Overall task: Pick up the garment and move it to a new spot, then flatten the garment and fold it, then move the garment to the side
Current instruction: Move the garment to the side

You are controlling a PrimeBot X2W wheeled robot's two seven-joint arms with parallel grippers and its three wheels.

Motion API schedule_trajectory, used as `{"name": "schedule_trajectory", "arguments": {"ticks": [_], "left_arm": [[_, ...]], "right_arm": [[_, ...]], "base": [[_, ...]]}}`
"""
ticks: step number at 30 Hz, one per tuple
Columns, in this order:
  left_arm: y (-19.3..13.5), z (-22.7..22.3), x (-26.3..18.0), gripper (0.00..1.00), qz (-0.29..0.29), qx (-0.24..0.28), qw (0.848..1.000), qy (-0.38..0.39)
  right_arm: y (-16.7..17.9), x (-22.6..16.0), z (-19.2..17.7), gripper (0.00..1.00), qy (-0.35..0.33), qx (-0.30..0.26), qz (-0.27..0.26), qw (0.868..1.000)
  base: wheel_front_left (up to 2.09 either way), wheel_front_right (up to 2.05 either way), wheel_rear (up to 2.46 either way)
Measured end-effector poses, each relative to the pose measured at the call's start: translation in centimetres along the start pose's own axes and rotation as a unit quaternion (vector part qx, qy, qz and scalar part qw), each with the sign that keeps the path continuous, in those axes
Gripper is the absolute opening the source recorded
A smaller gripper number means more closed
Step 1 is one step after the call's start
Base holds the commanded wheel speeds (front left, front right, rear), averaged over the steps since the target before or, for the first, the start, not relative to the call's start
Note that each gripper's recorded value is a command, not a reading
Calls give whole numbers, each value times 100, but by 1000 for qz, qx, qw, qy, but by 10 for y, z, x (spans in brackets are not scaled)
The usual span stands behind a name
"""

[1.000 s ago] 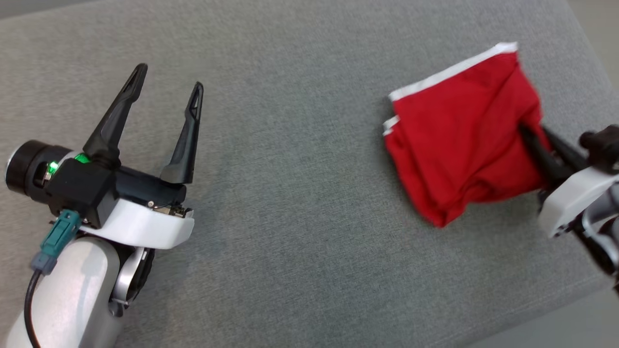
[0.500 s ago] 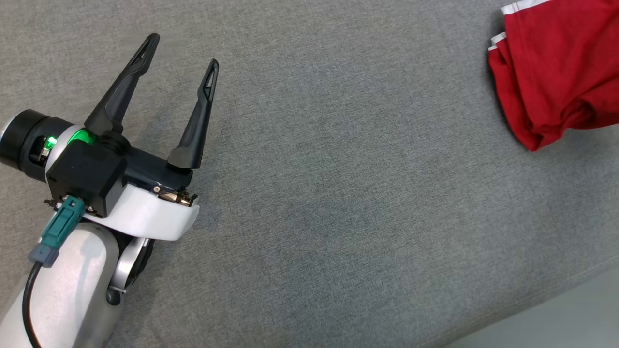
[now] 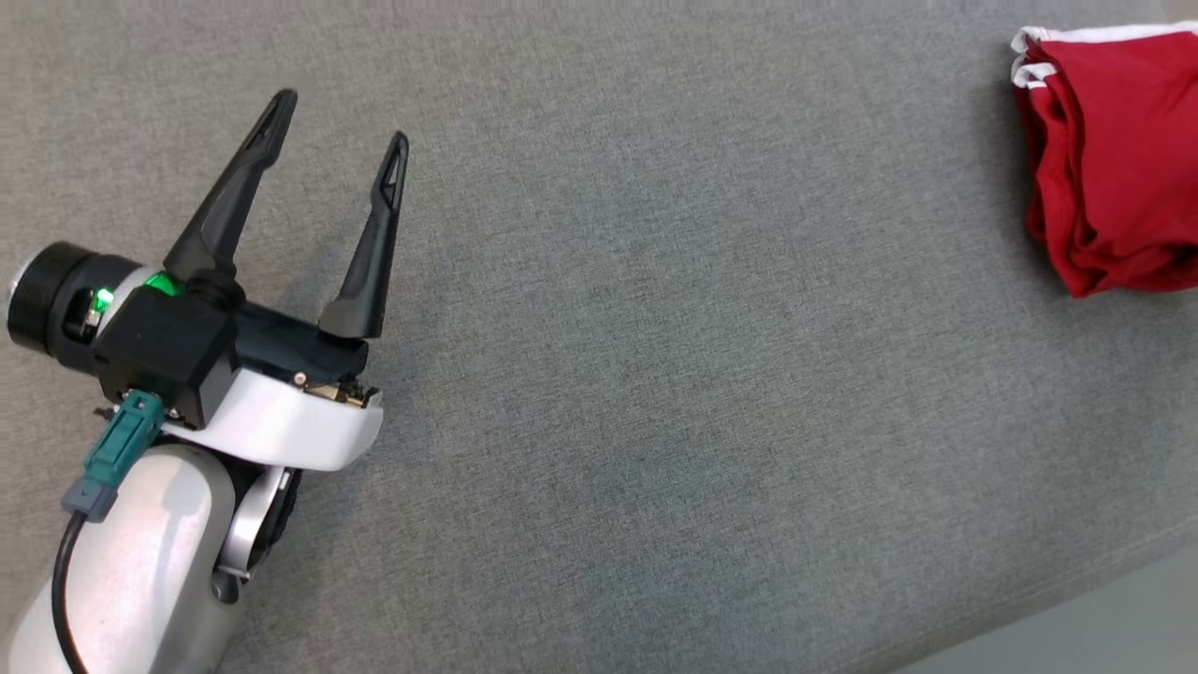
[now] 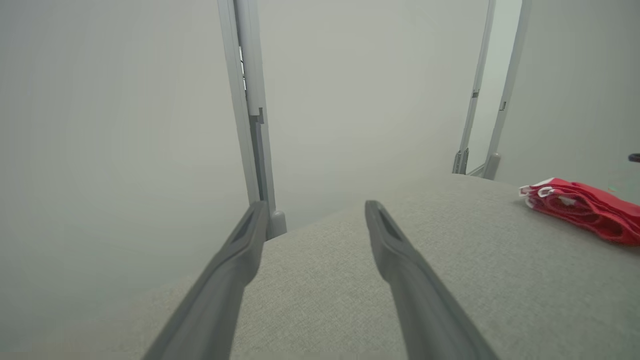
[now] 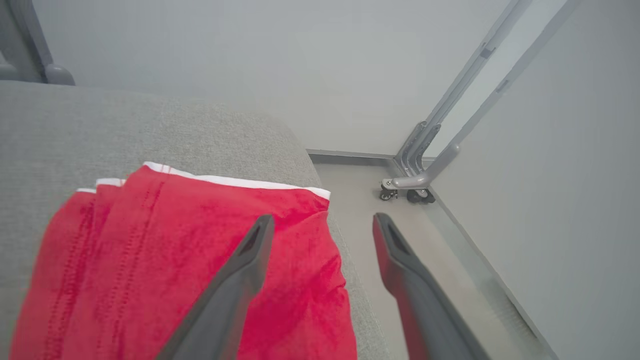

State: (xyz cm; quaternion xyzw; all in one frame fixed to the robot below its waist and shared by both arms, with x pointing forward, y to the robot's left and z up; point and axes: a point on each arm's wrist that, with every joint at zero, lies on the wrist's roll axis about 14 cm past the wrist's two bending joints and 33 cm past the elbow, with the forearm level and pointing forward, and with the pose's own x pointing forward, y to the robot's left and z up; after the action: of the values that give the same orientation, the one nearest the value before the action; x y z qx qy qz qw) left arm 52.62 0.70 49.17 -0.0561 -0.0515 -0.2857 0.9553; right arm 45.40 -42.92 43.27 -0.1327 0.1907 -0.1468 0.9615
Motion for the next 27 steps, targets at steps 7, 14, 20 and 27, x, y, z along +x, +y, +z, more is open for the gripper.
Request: {"name": "schedule_trajectory", "arguments": {"ticks": [7, 14, 20, 27], "left_arm": [[11, 6, -22, 100, 47, -8, 999, 9], [27, 21, -52, 100, 105, -15, 994, 3], [43, 33, -85, 100, 157, -16, 987, -2], [55, 46, -122, 100, 202, -9, 979, -3]], "right_arm": [[24, -25, 48, 100, -113, 88, 5, 990], [72, -62, 81, 100, -195, 132, 40, 971], [113, -93, 109, 100, -247, 157, 84, 953], [154, -125, 129, 100, -260, 162, 140, 942]], "base": [[0, 0, 0], [0, 0, 0], [0, 0, 0], [0, 0, 0]]}}
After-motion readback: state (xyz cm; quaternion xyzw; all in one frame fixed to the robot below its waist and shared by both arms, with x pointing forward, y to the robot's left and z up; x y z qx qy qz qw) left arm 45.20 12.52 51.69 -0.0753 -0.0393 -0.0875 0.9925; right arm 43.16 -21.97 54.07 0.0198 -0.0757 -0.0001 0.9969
